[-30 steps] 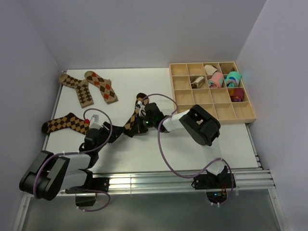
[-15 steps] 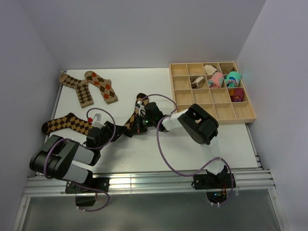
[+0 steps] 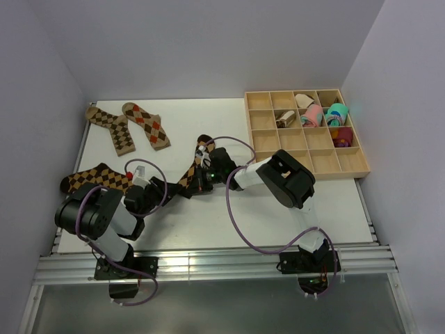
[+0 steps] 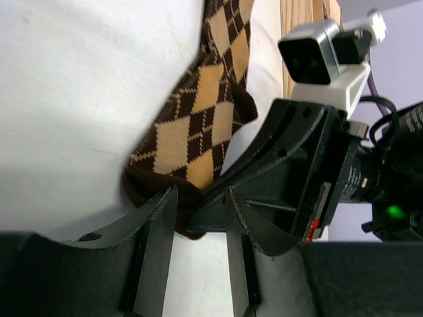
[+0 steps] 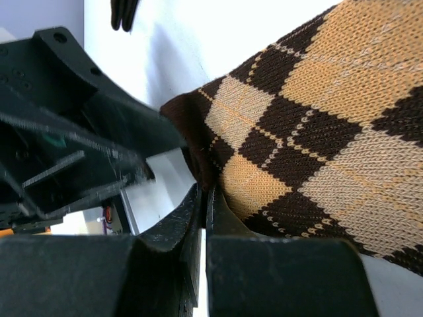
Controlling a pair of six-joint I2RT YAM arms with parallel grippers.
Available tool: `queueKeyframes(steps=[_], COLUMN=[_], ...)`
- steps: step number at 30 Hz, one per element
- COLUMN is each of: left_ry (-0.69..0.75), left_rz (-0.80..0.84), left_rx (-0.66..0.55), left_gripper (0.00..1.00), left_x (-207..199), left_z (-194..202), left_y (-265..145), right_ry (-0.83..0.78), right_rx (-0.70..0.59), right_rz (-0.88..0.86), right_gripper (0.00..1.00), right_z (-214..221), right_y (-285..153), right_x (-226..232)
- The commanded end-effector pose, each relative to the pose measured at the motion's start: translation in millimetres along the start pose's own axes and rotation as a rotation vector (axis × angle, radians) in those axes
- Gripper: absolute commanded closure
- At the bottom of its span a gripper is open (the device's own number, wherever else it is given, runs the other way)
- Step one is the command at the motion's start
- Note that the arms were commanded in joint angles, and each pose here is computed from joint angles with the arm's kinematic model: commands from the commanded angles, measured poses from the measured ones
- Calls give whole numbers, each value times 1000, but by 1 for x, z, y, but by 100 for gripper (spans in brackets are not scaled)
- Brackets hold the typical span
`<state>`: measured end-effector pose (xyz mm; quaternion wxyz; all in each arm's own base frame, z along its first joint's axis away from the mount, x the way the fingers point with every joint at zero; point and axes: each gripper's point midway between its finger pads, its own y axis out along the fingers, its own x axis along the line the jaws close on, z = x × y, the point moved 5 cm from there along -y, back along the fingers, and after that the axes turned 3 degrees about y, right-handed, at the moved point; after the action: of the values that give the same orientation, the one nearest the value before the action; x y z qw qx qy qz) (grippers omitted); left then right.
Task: Roll the socks
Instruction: Roll the sock at the center of the board.
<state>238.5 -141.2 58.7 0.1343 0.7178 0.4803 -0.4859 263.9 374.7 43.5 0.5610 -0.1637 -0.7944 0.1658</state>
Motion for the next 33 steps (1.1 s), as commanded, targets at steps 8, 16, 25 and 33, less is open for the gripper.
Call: queueKeyframes(steps=[8,16,25,33], left_ry=[97,103,122,23], left_rz=[223,82,13,-96], left_rx=[-205,-183,-143,-42], left_gripper=[59,65,80,80], left_x=[-29,-7,-1,16], left_z=[-31,-30,-28,-15], left_y=[-40,-45,-45,-39], right_ry=[19,20,17,12], right_rx=[2,4,2,-3], right_rz=[57,56,57,64], right_gripper=[100,100,100,100], right_z=[1,1,0,0], right_y=[1,2,2,0], right_x=[-15,-16,-15,-16])
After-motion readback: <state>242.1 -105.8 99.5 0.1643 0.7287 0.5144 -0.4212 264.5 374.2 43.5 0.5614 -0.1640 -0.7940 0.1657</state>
